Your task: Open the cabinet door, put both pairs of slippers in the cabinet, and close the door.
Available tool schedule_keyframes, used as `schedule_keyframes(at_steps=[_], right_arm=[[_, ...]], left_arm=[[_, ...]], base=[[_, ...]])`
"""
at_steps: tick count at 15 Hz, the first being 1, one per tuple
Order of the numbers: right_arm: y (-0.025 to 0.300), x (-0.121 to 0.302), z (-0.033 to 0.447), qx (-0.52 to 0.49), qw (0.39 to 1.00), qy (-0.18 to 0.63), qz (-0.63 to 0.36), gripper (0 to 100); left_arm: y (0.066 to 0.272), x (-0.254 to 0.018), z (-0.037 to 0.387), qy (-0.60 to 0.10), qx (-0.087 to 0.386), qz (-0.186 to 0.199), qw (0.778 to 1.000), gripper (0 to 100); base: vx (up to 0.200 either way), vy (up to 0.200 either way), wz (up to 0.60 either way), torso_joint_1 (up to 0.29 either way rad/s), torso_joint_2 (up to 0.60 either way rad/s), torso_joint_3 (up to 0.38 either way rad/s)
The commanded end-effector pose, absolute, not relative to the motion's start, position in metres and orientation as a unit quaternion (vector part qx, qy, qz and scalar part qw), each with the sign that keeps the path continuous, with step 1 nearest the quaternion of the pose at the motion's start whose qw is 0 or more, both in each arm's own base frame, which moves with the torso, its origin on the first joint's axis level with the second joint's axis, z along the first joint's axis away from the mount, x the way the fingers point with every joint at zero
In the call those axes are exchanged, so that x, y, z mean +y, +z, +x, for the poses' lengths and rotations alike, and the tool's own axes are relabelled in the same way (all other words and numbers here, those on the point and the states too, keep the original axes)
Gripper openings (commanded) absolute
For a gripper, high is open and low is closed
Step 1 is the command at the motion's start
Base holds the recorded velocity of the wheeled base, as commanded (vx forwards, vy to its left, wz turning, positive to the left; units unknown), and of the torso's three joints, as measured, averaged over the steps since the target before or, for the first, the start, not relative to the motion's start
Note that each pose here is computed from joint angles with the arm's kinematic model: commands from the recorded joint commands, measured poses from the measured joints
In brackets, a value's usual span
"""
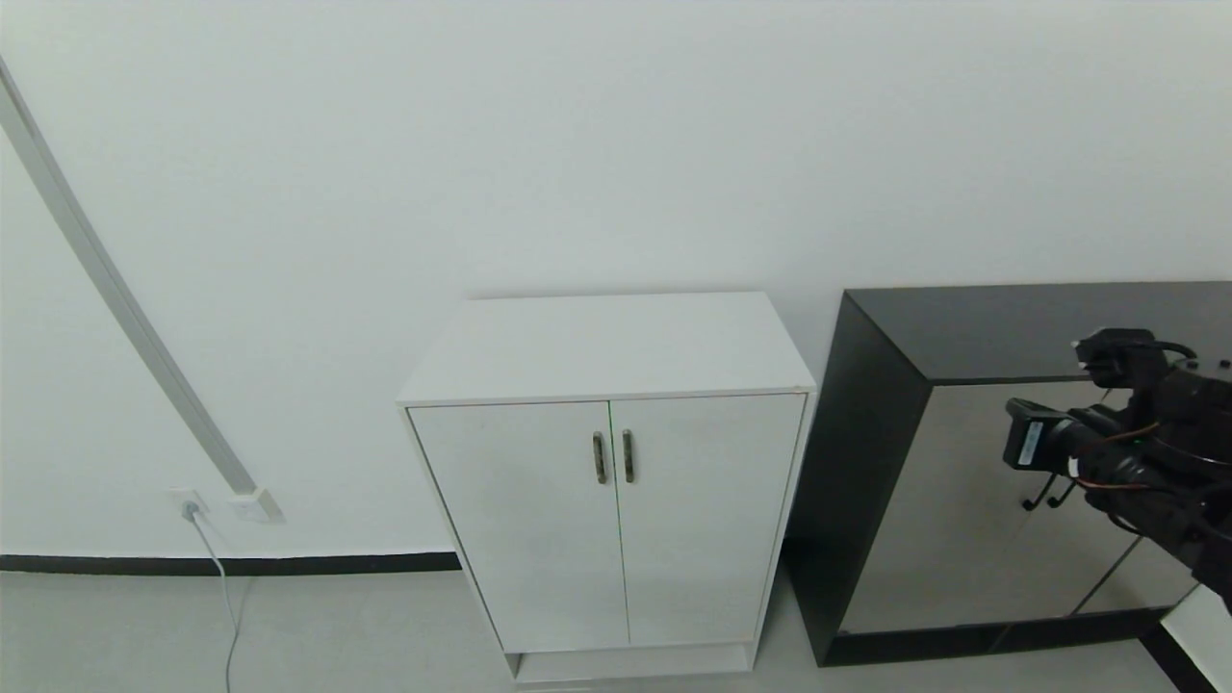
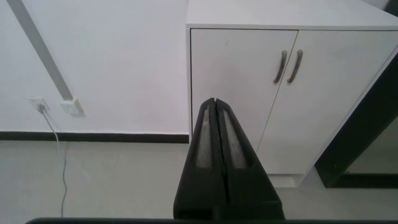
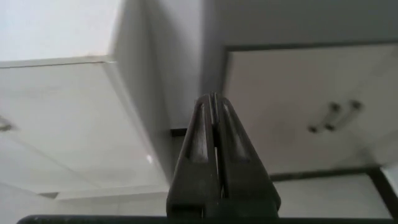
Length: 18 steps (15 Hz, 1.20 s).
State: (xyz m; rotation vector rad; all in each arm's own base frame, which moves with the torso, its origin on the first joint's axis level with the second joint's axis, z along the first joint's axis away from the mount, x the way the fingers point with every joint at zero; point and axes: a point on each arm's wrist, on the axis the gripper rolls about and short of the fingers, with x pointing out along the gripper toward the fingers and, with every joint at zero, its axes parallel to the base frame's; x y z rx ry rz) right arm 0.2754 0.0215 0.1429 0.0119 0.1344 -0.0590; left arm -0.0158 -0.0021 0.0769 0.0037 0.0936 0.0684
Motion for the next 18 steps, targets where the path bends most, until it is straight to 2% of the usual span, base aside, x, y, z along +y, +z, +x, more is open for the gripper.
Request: schedule_keyframes(at_steps=[1, 4, 12, 18], right_arm=[[0.153, 0.004, 0.253, 0.051, 0.997, -0.056, 0.006, 0], [0.159, -0.016, 0.215, 0.043, 0.997, -0.068, 0.006, 0], [0.158, -0.028, 0.131, 0.035, 0.997, -0.065, 0.012, 0], [0.152, -0.015, 0.073, 0.063, 0.997, -0.04, 0.022, 0]], left_arm=[[0.077, -0.002, -0.016, 0.034, 0.047, 0.002, 0.998, 0], [0.077, -0.002, -0.016, 0.034, 0.047, 0.002, 0.998, 0], [0.077, -0.002, -0.016, 0.034, 0.047, 0.002, 0.998, 0], [0.077, -0.002, -0.016, 0.033, 0.047, 0.002, 0.998, 0]], base=[[0.0, 0.0, 0.0, 0.0, 0.0, 0.0], [0.0, 0.0, 0.0, 0.0, 0.0, 0.0], [0.0, 0.0, 0.0, 0.0, 0.0, 0.0], [0.0, 0.0, 0.0, 0.0, 0.0, 0.0]])
